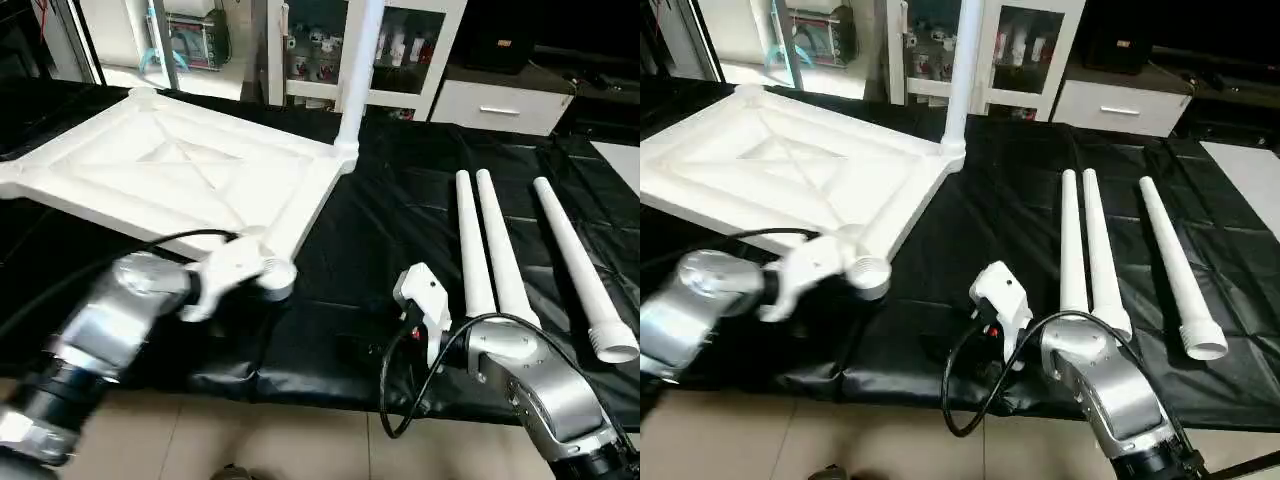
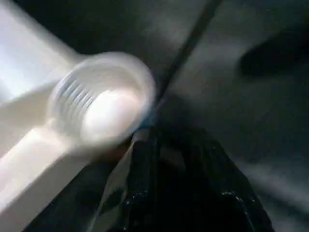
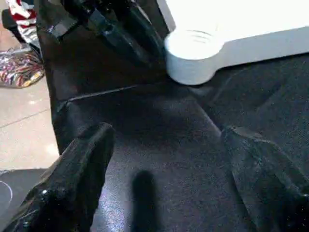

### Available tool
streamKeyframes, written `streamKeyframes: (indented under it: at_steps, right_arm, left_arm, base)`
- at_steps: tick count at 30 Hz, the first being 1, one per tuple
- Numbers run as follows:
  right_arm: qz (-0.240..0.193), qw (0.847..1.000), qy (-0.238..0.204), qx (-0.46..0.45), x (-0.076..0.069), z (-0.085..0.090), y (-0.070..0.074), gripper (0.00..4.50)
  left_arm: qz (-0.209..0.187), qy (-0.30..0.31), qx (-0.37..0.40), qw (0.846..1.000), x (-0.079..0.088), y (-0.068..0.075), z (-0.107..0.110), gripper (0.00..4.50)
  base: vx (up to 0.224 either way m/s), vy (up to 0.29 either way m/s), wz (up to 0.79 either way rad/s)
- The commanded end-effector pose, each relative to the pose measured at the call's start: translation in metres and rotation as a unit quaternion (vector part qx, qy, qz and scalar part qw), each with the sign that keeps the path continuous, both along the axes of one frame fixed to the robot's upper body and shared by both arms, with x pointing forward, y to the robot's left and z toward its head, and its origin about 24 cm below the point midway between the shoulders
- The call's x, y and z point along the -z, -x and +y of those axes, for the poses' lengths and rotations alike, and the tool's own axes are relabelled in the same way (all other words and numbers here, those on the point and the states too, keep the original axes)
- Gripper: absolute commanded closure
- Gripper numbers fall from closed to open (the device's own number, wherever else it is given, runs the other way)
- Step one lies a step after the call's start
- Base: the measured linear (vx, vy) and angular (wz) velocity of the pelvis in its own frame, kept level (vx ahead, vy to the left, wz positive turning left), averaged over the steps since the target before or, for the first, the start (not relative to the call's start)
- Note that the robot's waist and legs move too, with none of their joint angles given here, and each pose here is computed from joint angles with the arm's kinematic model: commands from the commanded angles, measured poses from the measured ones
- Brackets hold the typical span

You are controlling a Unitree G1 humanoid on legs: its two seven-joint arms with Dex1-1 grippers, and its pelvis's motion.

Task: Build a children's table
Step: Rotate table base

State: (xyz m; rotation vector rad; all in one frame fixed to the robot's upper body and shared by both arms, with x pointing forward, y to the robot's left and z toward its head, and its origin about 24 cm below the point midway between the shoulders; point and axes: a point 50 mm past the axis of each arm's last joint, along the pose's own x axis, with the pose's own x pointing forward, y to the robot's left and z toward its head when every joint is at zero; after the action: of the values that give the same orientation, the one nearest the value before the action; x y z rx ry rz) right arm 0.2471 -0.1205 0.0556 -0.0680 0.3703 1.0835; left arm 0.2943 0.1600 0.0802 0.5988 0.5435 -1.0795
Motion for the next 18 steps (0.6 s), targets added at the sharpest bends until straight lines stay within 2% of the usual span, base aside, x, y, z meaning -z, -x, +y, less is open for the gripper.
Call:
streamKeyframes:
  at_steps: [1, 4, 5, 6, 8, 12, 14, 15, 16, 18]
  right_arm:
    - [-0.015, 1.000, -0.004, -0.001, -0.006, 0.000, 0.000, 0.68]
    - [-0.016, 1.000, -0.003, 0.001, -0.006, -0.003, 0.001, 0.68]
    - [-0.015, 1.000, -0.002, 0.003, -0.006, -0.005, 0.001, 0.68]
    - [-0.015, 1.000, -0.002, 0.003, -0.006, -0.005, 0.002, 0.68]
    - [-0.015, 1.000, -0.001, 0.004, -0.006, -0.007, 0.002, 0.68]
    - [-0.014, 1.000, 0.001, 0.000, -0.006, -0.008, 0.004, 0.68]
    - [-0.013, 1.000, 0.001, -0.002, -0.005, -0.008, 0.004, 0.68]
    - [-0.013, 1.000, 0.001, -0.002, -0.005, -0.007, 0.004, 0.68]
    - [-0.012, 1.000, 0.000, -0.003, -0.005, -0.007, 0.004, 0.68]
    - [-0.012, 1.000, 0.000, -0.005, -0.005, -0.006, 0.004, 0.68]
  left_arm:
    - [-0.008, 0.010, 0.031, 0.999, -0.006, 0.003, -0.009, 3.42]
    - [-0.003, 0.037, 0.046, 0.998, -0.014, 0.006, -0.010, 3.42]
    - [0.004, 0.058, 0.046, 0.997, -0.025, 0.007, -0.005, 3.42]
    - [0.005, 0.062, 0.045, 0.997, -0.028, 0.006, -0.002, 3.42]
    - [0.000, 0.058, 0.038, 0.998, -0.038, 0.003, 0.010, 3.13]
    - [-0.031, -0.002, 0.016, 0.999, -0.048, -0.011, 0.034, 2.94]
    - [-0.054, -0.040, 0.012, 0.998, -0.048, -0.018, 0.041, 2.70]
    - [-0.056, -0.042, 0.012, 0.997, -0.047, -0.018, 0.041, 2.66]
    - [-0.075, -0.073, 0.014, 0.994, -0.046, -0.024, 0.044, 2.61]
    - [-0.088, -0.101, 0.024, 0.991, -0.043, -0.031, 0.044, 2.51]
  base:
    - [0.000, 0.000, 0.00]
    - [0.000, 0.000, 0.00]
    - [0.000, 0.000, 0.00]
    - [0.000, 0.000, 0.00]
    - [0.000, 0.000, 0.00]
    - [0.000, 0.000, 0.00]
    - [0.000, 0.000, 0.00]
    - [0.000, 0.000, 0.00]
    - [0.000, 0.000, 0.00]
    - [0.000, 0.000, 0.00]
